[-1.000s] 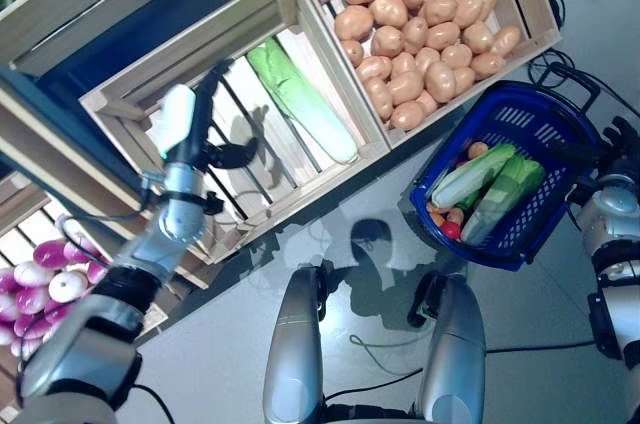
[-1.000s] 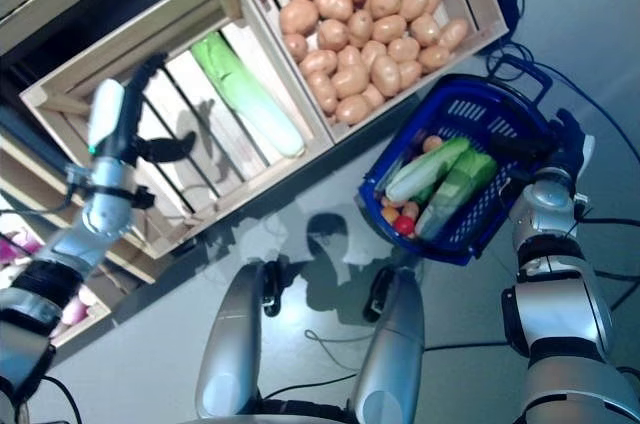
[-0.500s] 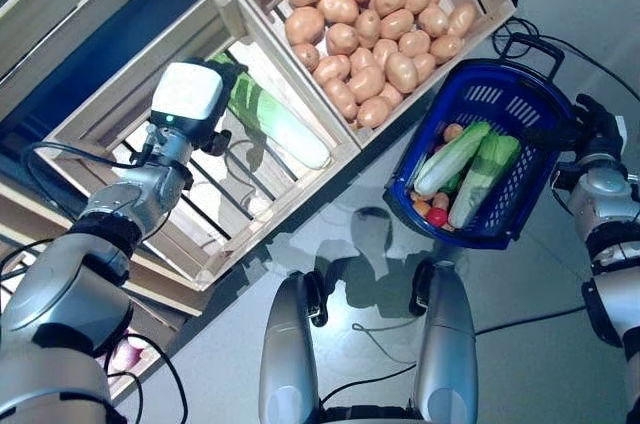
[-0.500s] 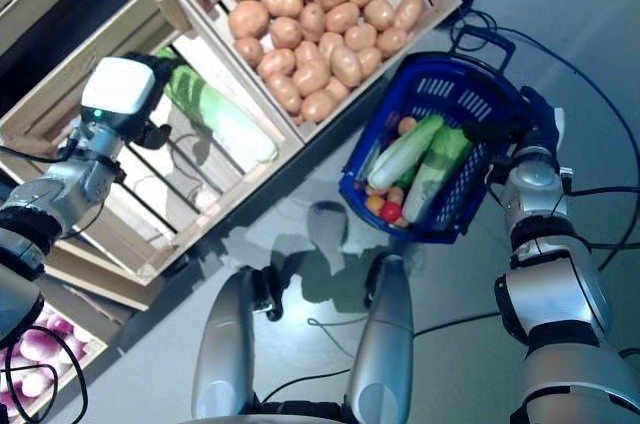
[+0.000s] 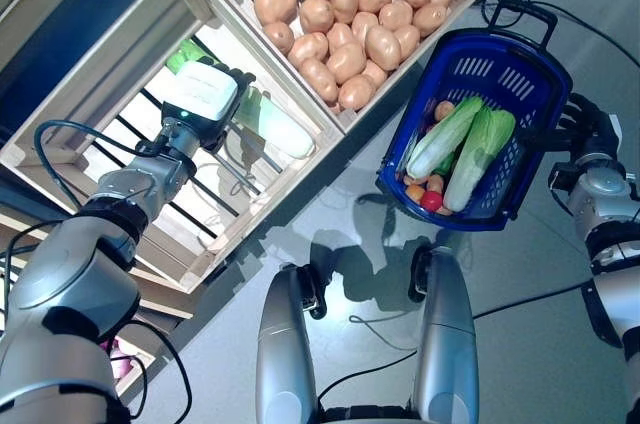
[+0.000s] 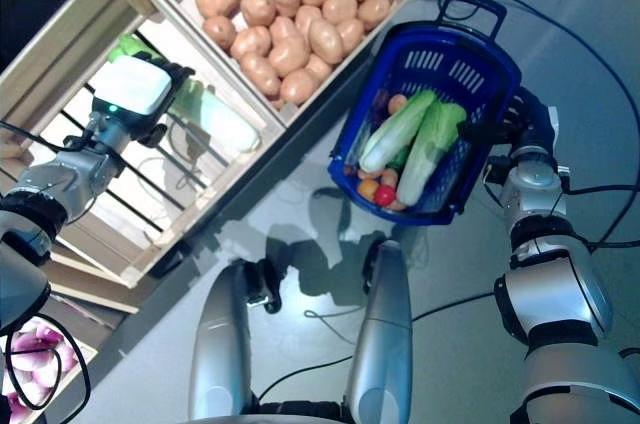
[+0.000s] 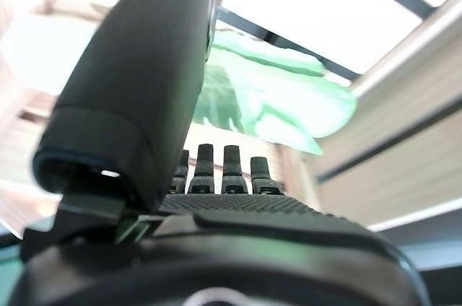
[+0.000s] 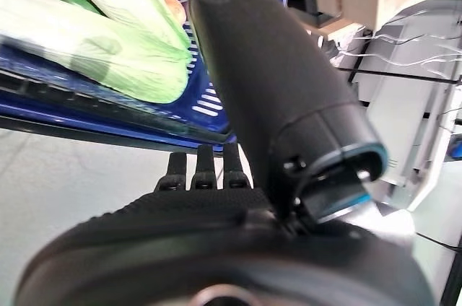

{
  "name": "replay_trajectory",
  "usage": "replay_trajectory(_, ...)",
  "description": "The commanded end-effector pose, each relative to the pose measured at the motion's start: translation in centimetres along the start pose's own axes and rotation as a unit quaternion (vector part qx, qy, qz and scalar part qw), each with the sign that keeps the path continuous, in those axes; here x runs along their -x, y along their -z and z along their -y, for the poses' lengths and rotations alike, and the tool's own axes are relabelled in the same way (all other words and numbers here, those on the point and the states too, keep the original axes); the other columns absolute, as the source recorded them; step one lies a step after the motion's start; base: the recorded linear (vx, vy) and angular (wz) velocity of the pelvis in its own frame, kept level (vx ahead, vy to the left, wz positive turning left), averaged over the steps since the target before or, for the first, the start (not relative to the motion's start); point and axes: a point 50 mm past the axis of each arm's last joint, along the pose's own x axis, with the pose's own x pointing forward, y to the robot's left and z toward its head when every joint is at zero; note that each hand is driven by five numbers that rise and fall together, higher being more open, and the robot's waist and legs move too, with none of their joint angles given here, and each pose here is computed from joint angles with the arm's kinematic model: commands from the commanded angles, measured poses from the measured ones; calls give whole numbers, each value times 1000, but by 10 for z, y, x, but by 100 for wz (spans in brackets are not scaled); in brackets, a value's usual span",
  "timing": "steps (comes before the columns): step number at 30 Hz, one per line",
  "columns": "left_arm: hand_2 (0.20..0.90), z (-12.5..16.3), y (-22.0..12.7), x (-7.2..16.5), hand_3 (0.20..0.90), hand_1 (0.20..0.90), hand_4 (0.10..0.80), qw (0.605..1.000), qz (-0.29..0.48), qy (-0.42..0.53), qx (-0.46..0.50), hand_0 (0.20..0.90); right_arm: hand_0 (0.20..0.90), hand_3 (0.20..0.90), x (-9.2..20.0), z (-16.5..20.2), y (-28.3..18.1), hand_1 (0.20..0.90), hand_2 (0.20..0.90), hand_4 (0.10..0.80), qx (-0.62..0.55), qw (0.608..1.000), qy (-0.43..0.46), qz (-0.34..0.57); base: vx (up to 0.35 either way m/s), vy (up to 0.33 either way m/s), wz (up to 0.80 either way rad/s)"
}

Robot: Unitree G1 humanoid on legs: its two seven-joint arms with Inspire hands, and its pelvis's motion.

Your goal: Put vegetables into the basket

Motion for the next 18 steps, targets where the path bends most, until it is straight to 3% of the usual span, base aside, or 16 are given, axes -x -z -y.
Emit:
replay_trajectory(1, 900, -58, 35, -20, 900, 900, 800, 991, -59, -97, -69, 900, 900, 900, -4, -1, -42, 900, 900, 800, -38, 996, -6, 80, 0, 0, 0)
replay_trajectory(18, 900, -68, 8, -38, 900, 900, 800, 981, 31, -44, -184, 900, 900, 900, -3, -14, -55, 900, 900, 800, -72, 991, -30, 108, -19, -4, -4)
